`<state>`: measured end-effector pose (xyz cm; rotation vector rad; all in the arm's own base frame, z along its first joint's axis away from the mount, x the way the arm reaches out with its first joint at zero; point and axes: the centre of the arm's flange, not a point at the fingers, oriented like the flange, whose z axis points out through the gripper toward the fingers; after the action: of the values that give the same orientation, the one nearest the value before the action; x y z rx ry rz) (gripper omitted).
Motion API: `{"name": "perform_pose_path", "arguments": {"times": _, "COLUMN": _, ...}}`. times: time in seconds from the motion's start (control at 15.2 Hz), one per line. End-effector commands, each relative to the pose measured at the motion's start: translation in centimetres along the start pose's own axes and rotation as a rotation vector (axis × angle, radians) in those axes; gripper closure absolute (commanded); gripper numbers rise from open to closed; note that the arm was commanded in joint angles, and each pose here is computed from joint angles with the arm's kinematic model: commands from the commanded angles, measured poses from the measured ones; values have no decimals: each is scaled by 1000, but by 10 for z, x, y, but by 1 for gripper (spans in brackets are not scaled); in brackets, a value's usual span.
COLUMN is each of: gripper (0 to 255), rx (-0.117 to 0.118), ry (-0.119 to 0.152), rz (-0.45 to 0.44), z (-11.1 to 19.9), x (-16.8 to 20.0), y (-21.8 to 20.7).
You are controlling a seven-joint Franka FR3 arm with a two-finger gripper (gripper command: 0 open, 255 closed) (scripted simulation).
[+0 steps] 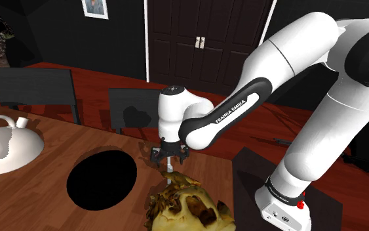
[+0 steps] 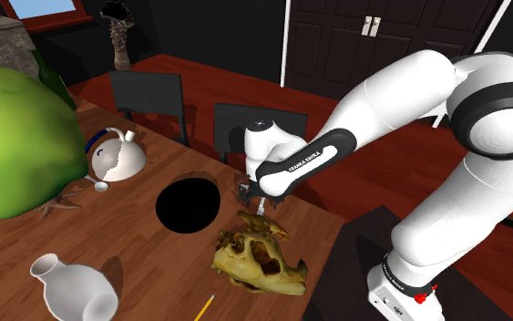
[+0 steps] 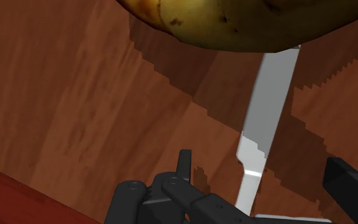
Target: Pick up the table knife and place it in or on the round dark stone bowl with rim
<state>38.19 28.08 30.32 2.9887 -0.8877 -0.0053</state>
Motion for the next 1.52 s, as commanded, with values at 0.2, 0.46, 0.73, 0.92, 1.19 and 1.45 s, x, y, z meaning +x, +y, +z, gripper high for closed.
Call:
{"name": "perform_pose_path", "arguments": {"times": 0.2, "gripper": 255, "rx": 0, "ry": 0, "rz": 0, "z": 0, "x": 0, "y": 0}}
{"name": "perform_pose_path", "arguments": {"times": 0.46, "gripper": 255, "rx": 0, "ry": 0, "rz": 0, "z": 0, "x": 0, "y": 0}}
{"name": "perform_pose_path", "arguments": {"times": 0.73, "gripper": 255, "rx": 0, "ry": 0, "rz": 0, "z": 0, "x": 0, "y": 0}}
{"name": "perform_pose_path", "arguments": {"times": 0.92, "gripper": 255, "rx": 0, "ry": 0, "rz": 0, "z": -16, "x": 0, "y": 0}}
{"name": "perform_pose_path", "arguments": {"times": 1.19, "gripper": 255, "rx": 0, "ry": 0, "rz": 0, "z": -37, "x": 0, "y": 1}}
{"name": "perform_pose_path", "arguments": {"times": 1.45, "gripper": 255, "rx": 0, "ry": 0, "rz": 0, "z": -58, "x": 0, "y": 1}}
